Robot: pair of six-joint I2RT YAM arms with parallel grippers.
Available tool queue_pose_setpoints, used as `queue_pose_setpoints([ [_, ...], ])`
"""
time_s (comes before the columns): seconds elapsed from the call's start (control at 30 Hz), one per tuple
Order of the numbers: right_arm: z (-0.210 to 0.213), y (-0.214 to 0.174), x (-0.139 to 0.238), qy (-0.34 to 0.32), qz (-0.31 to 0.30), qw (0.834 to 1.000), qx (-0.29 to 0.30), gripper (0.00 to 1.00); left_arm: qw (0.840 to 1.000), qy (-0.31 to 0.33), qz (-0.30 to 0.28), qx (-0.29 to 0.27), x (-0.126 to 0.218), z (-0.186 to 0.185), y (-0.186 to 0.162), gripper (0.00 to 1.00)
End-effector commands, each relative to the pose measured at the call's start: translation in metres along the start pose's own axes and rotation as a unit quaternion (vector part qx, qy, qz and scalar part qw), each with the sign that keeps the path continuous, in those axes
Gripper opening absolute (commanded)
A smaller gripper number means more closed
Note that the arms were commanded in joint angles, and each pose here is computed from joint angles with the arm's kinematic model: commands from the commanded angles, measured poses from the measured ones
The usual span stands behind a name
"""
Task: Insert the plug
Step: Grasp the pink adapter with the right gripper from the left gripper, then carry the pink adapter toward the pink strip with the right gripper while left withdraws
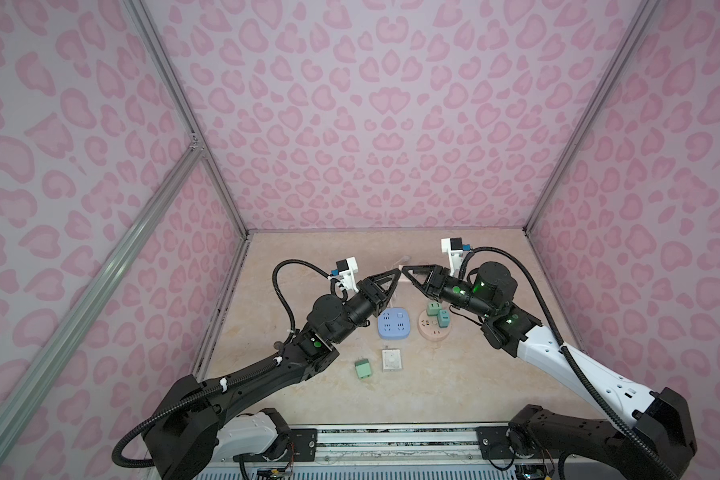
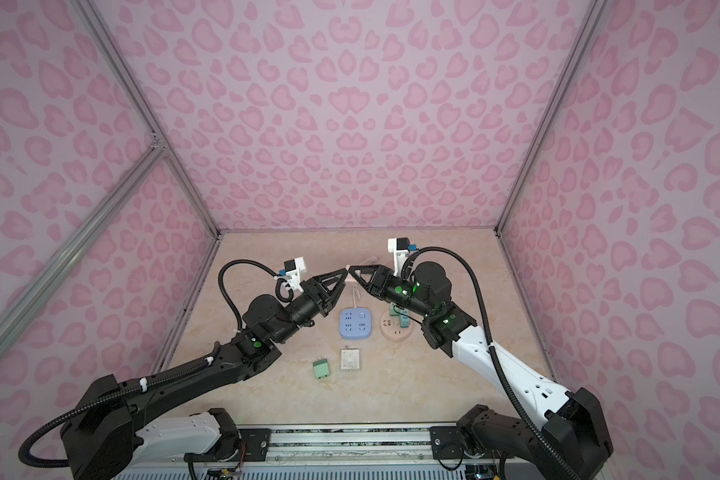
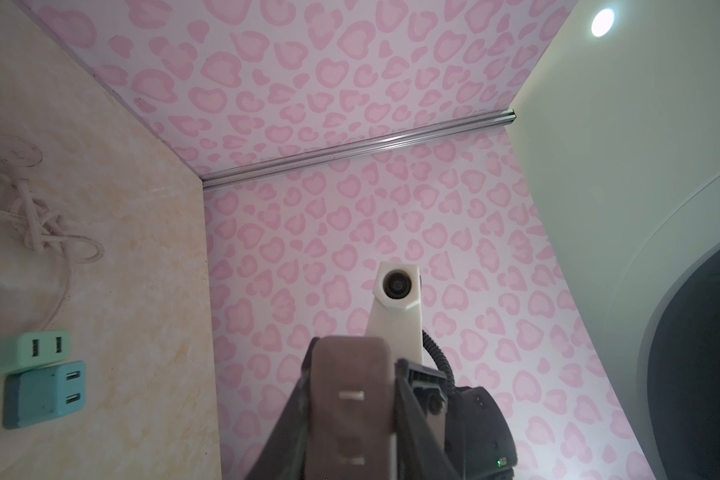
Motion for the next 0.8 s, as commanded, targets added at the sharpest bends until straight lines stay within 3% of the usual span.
queue_pose_setpoints([
  [0.0, 0.009, 0.0, -0.001, 0.032, 0.003, 0.999, 0.008, 0.29, 1.0, -0.024, 0.008, -0.001, 0.0, -0.009, -0.002, 0.03],
  [0.1, 0.009, -0.001, -0.001, 0.039, 0.002, 0.999, 0.004, 0.24, 1.0, -0.022, 0.009, -0.001, -0.001, -0.009, -0.002, 0.03],
  [0.2, 0.009, -0.001, -0.002, 0.048, 0.003, 0.999, -0.003, 0.11, 1.0, -0.019, 0.014, -0.002, -0.002, -0.008, -0.003, 0.03],
  [0.23, 0.009, -0.002, -0.003, 0.049, 0.005, 0.999, -0.004, 0.07, 1.0, -0.017, 0.016, -0.002, -0.003, -0.008, -0.004, 0.11],
  [0.27, 0.007, -0.003, -0.003, 0.046, 0.008, 0.999, -0.005, 0.01, 1.0, -0.007, 0.016, -0.002, -0.003, -0.005, -0.004, 0.27],
  [0.3, 0.006, -0.003, -0.003, 0.043, 0.007, 0.999, -0.005, 0.0, 1.0, 0.003, 0.016, -0.003, -0.002, -0.001, -0.004, 0.47],
  [0.37, 0.002, -0.004, -0.002, 0.03, 0.009, 1.0, 0.0, 0.0, 1.0, 0.026, 0.012, -0.008, 0.001, 0.006, -0.003, 0.7],
  [0.43, -0.007, -0.006, -0.001, 0.011, 0.009, 1.0, -0.003, 0.0, 0.998, 0.059, 0.008, -0.023, 0.009, 0.013, 0.0, 0.8],
  [0.53, -0.016, -0.007, 0.002, -0.006, 0.012, 1.0, -0.013, 0.0, 0.99, 0.124, -0.013, -0.071, 0.032, 0.021, 0.01, 0.84],
  [0.63, -0.026, -0.009, 0.005, -0.031, 0.019, 0.999, -0.019, 0.0, 0.958, 0.232, -0.024, -0.164, 0.062, 0.019, 0.025, 0.86],
  [0.7, -0.032, -0.011, 0.008, -0.064, 0.034, 0.997, -0.008, 0.0, 0.92, 0.316, -0.023, -0.231, 0.083, 0.018, 0.034, 0.86],
  [0.77, -0.045, -0.015, 0.014, -0.122, 0.045, 0.992, 0.006, 0.0, 0.87, 0.403, -0.036, -0.284, 0.103, 0.022, 0.048, 0.84],
])
Point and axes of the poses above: each gripper's point midway between its finger pads, its own x axis back along the fingers, its own z axis along the line the jaws close on, y = z × x, the point moved 5 cm from there along x, back along the fingers, and after that the axes turned 1 degree about x, right-handed, at the moved point
